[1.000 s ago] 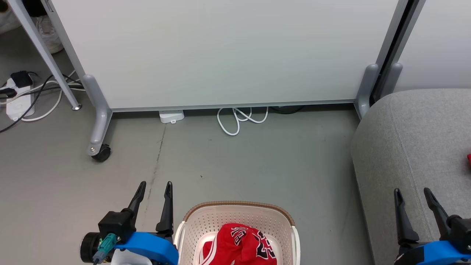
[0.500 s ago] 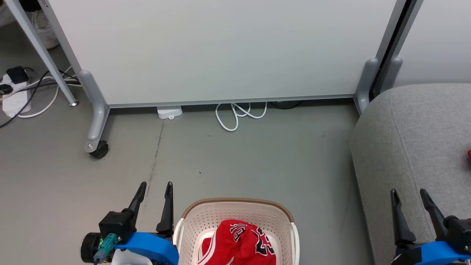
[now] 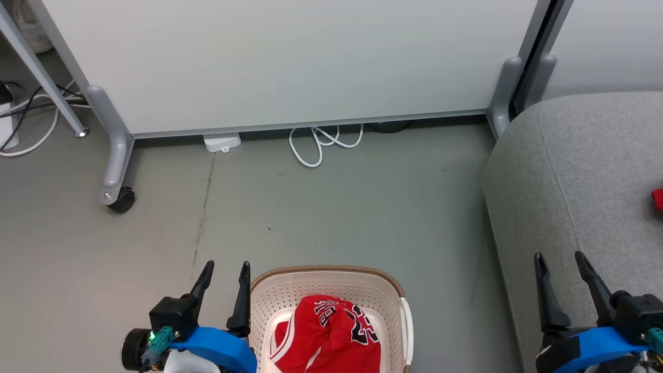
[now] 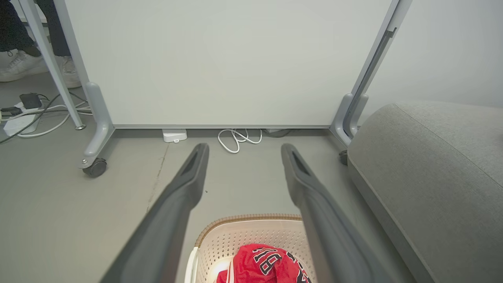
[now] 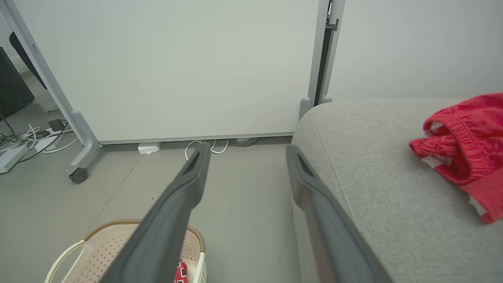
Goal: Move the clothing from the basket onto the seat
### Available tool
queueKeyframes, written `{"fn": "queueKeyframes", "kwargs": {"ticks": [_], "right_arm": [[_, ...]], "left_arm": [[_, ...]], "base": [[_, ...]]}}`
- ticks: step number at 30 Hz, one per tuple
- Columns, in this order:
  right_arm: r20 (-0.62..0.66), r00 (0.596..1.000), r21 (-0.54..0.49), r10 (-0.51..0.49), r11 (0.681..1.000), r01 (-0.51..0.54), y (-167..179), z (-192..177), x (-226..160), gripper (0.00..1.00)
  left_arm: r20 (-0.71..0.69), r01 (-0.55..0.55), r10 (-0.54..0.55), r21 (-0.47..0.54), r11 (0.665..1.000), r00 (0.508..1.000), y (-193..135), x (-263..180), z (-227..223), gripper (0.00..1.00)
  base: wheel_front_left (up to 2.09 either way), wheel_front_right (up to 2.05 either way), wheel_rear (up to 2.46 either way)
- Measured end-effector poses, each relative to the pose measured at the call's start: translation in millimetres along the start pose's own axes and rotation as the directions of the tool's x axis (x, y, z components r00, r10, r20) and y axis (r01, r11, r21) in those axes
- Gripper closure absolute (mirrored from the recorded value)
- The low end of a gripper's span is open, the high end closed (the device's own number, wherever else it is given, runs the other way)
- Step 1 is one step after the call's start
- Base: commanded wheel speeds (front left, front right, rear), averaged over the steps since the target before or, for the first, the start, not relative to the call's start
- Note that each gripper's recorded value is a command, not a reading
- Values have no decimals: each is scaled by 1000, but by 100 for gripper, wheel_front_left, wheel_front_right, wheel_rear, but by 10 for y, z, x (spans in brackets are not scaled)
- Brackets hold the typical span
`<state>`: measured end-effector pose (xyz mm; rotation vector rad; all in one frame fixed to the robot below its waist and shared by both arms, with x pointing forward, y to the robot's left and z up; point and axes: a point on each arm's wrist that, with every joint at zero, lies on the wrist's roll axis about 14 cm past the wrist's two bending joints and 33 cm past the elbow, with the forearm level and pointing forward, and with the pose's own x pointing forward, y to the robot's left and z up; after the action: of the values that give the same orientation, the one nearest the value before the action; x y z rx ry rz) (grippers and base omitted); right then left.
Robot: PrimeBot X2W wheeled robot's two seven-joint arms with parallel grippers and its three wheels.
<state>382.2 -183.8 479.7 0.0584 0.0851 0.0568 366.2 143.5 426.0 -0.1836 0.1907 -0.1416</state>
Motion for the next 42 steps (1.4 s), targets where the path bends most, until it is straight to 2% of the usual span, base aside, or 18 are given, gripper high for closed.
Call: {"fn": "queueKeyframes", "kwargs": {"ticks": [9,18,30,42], "right_arm": [[-14,1000,4,4,1000,-4,10,-85,172,0],[-45,999,11,-9,1000,10,-53,-297,402,0],[-108,994,27,-29,999,32,-161,-692,590,0],[-196,980,54,-42,997,54,-231,-1159,663,0]], "left_arm": [[-131,51,-53,-23,998,990,-140,260,-385,0],[-282,127,-133,-40,991,950,-322,638,-899,0],[-481,210,-214,-61,976,850,-469,975,-1735,0],[-633,233,-235,-87,968,738,-467,1054,-2507,0]], "base": [[0,0,0],[0,0,0],[0,0,0],[0,0,0]]}}
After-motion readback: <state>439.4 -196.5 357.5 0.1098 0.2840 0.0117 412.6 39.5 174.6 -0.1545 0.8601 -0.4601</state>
